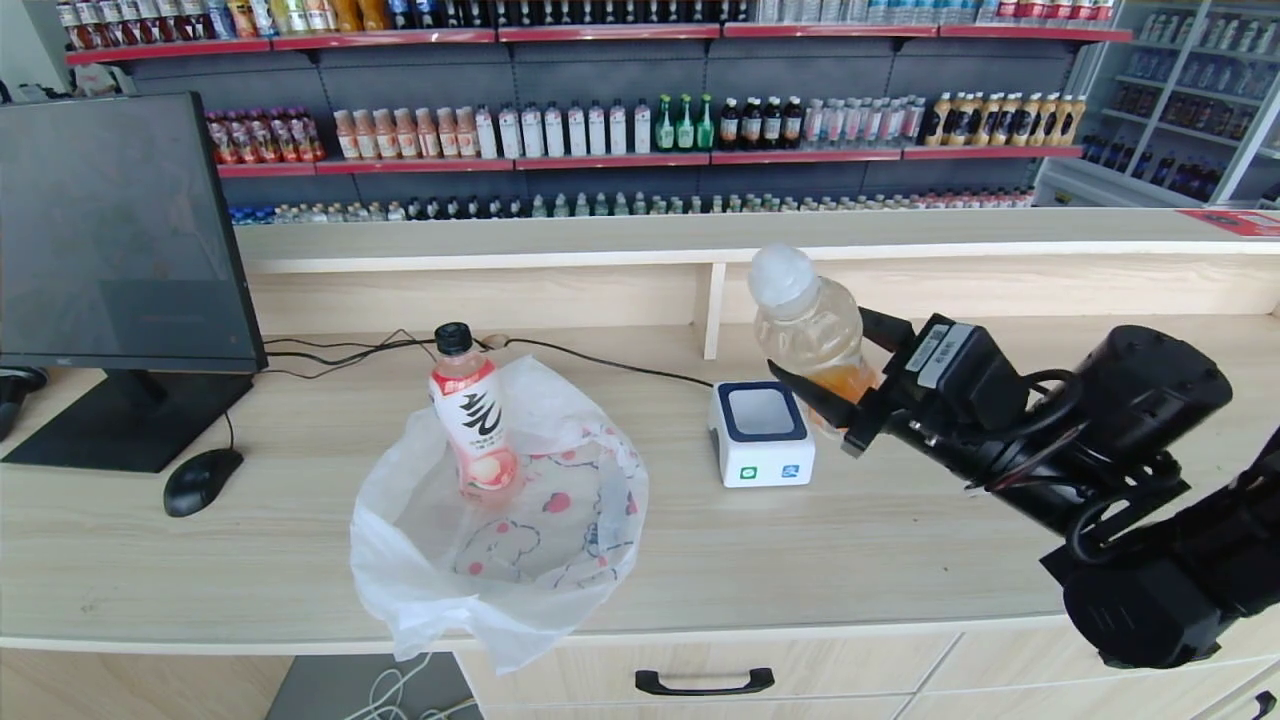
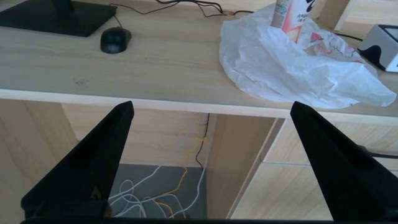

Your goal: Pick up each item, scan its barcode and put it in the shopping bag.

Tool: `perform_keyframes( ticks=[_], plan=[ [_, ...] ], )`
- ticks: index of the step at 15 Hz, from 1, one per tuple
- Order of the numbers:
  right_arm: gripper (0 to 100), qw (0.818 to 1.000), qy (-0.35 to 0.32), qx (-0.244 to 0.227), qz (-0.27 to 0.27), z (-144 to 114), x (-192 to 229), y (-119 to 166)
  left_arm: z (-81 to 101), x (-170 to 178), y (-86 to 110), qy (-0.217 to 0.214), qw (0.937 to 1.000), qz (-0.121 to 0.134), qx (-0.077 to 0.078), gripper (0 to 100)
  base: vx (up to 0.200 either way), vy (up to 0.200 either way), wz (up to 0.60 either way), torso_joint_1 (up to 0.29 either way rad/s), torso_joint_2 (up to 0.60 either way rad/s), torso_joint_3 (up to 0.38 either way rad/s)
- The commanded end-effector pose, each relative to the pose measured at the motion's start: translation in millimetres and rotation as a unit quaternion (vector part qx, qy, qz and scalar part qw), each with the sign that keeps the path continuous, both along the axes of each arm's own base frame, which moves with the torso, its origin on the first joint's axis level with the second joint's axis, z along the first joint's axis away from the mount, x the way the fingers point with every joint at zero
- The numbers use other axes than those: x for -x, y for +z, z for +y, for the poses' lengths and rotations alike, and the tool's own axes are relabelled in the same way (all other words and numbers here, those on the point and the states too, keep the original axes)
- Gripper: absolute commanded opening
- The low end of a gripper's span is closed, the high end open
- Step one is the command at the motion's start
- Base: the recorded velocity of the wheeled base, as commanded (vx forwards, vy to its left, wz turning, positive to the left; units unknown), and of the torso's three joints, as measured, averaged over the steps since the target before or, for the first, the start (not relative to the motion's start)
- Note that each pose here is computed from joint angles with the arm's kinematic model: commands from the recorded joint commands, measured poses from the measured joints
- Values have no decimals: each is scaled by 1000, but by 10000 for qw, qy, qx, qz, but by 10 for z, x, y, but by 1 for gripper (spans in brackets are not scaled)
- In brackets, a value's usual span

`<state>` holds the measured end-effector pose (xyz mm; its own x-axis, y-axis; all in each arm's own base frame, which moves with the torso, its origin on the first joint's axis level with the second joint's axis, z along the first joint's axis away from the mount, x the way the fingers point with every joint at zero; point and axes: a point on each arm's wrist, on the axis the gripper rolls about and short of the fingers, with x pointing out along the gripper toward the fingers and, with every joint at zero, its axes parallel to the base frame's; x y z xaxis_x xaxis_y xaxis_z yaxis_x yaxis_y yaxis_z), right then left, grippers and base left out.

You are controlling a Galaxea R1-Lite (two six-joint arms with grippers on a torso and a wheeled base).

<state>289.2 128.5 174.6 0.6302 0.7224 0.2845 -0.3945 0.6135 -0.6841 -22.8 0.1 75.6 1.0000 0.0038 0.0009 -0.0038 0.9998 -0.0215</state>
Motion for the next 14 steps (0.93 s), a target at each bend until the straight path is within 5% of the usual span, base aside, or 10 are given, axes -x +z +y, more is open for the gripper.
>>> perform_keyframes(
  ticks=[1, 6, 9, 14],
  plan=[
    [0, 9997, -104, -223, -54, -92, 200, 162, 0, 0, 0, 4, 10000, -3, 8, 100, 0, 0, 0, 0, 0, 0],
    [0, 9829, -736, -1562, 643, -175, 327, 314, 0, 0, 0, 4, 10000, -3, 8, 100, 0, 0, 0, 0, 0, 0],
    [0, 9251, -1290, -3273, 1427, -60, 381, 349, 0, 0, 0, 4, 10000, -3, 8, 100, 0, 0, 0, 0, 0, 0],
    [0, 8975, -1689, -3738, 1621, -86, 392, 292, 0, 0, 0, 4, 10000, -3, 15, 100, 0, 0, 0, 0, 0, 0]
  ],
)
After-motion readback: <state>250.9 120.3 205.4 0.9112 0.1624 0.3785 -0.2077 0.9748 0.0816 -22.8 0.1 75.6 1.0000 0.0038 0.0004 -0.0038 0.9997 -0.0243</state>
